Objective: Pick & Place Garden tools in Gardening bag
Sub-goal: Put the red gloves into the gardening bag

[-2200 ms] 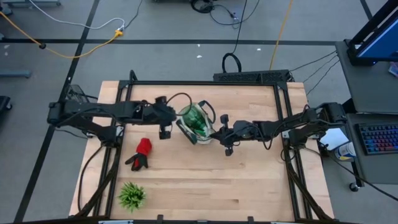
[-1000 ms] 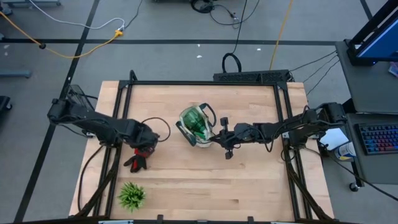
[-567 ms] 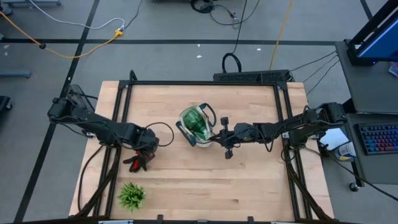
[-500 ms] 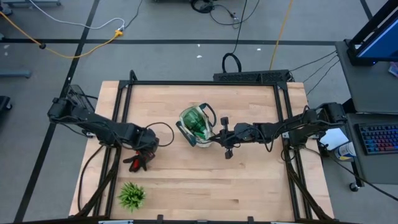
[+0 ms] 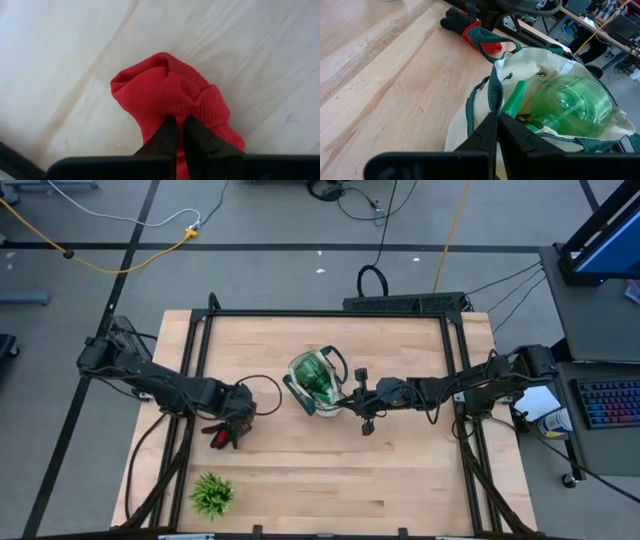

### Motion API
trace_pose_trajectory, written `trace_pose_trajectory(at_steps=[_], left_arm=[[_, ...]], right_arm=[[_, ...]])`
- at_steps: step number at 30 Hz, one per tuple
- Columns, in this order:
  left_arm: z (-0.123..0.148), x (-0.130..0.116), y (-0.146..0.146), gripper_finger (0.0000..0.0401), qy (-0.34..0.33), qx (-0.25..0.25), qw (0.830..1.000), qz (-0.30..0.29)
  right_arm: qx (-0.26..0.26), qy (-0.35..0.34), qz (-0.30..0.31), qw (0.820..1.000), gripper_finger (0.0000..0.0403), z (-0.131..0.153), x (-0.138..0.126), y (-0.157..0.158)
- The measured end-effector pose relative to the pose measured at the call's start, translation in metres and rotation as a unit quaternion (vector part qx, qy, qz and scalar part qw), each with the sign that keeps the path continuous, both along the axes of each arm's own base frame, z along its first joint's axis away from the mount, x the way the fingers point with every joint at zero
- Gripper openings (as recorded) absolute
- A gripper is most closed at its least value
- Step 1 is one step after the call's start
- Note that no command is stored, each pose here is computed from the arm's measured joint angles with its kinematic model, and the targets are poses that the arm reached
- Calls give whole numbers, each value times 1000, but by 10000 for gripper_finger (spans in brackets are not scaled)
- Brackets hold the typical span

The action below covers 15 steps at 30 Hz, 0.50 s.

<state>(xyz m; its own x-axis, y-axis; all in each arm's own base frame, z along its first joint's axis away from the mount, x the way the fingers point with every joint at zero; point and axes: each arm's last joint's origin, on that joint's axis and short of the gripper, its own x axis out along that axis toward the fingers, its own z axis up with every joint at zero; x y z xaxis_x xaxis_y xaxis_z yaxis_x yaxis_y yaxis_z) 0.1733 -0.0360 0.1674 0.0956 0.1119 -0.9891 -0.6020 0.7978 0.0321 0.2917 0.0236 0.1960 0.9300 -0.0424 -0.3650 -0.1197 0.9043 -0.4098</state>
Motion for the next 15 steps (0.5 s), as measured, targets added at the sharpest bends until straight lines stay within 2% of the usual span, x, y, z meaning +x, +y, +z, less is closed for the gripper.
trace_pose_trajectory(at_steps=[9,15], left_arm=[[27,25,-3,8,-88,49,991,-91],[70,45,-10,9,-148,127,965,-177]], right_arm=[[0,0,0,1000,4,0,0,0],[0,1,0,1000,4,0,0,0]])
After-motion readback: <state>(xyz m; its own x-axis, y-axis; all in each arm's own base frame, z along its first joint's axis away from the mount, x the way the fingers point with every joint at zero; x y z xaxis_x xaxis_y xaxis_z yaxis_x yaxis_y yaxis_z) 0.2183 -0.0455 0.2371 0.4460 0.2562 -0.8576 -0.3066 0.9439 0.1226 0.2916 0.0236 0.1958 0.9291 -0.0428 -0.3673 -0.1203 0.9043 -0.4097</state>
